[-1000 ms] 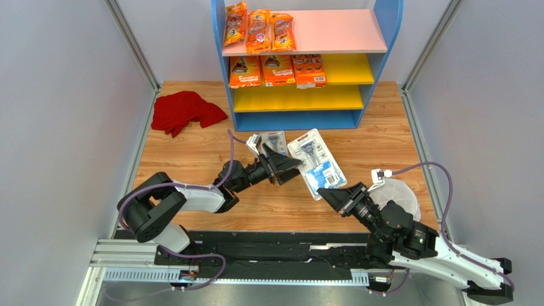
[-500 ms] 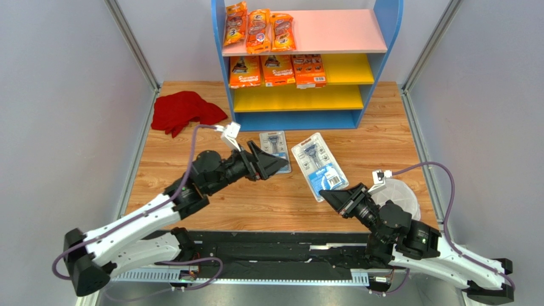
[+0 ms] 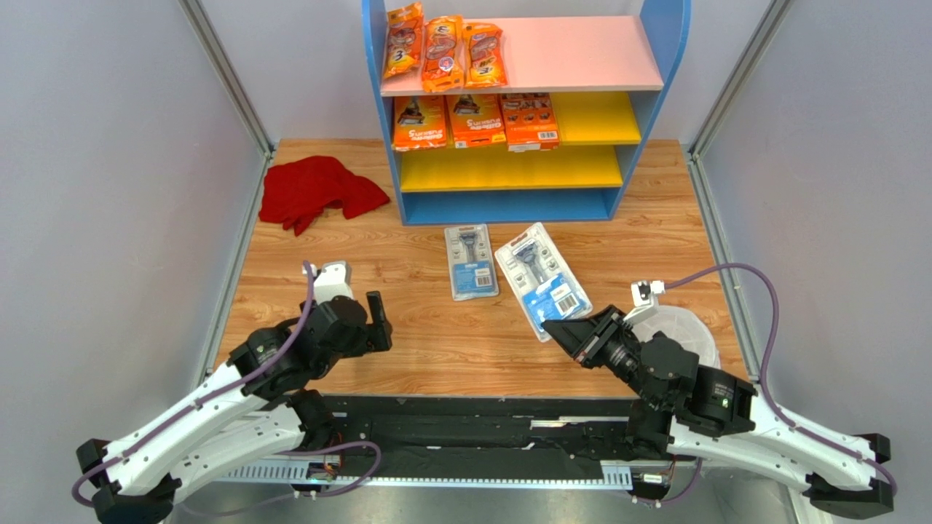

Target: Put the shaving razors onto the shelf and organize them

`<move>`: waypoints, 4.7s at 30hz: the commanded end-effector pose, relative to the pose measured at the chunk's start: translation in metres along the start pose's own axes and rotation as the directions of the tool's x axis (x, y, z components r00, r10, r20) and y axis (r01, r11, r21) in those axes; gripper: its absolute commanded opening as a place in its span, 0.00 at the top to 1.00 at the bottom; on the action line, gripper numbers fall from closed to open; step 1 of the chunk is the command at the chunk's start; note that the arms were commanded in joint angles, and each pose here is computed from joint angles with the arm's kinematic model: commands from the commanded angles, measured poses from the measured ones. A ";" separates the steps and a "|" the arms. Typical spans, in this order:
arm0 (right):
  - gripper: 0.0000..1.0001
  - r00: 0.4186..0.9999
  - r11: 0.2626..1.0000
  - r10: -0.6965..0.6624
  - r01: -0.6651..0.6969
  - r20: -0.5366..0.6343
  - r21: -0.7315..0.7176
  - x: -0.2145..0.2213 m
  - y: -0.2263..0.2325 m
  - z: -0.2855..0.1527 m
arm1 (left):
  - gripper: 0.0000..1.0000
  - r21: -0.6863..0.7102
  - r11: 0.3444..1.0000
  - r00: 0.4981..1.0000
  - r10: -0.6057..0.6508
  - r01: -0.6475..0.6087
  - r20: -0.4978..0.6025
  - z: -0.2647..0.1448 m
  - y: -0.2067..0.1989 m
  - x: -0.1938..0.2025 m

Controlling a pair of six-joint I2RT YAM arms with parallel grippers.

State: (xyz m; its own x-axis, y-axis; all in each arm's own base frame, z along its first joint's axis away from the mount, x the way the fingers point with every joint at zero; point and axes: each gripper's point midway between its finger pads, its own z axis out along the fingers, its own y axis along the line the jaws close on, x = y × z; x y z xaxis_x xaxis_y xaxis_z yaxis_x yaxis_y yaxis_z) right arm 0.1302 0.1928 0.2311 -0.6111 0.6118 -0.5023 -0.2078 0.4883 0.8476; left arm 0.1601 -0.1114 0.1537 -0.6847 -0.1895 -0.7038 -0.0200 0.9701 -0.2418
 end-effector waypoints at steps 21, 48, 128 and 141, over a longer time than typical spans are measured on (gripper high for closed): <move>1.00 0.961 0.862 -0.277 0.254 0.013 -0.439 -0.086 0.294 0.046 | 0.01 0.011 1.000 1.000 0.004 -0.004 0.001 -0.003 0.009 0.007; 1.00 0.878 0.944 0.106 0.058 0.467 -0.324 -0.322 0.267 0.128 | 0.01 0.036 0.999 1.000 -0.024 0.024 0.013 -0.005 0.008 0.008; 0.39 0.978 0.976 0.189 -0.176 0.088 -0.131 -0.297 0.138 0.271 | 0.01 0.085 0.996 1.000 0.000 0.001 -0.002 -0.001 0.000 0.013; 0.38 0.983 0.981 0.153 -0.139 0.099 -0.134 -0.288 0.140 0.257 | 0.01 0.086 0.996 1.000 -0.002 0.003 -0.005 -0.001 -0.001 0.014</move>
State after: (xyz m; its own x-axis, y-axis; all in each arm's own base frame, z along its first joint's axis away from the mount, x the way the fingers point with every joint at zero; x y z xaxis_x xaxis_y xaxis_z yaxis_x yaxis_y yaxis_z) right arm 0.4907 0.2478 0.4215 -0.5853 0.7464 -0.3166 -0.1124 0.3120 0.9434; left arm 0.1485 -0.1109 0.1422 -0.6948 -0.1963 -0.6919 0.0193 0.9566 -0.2908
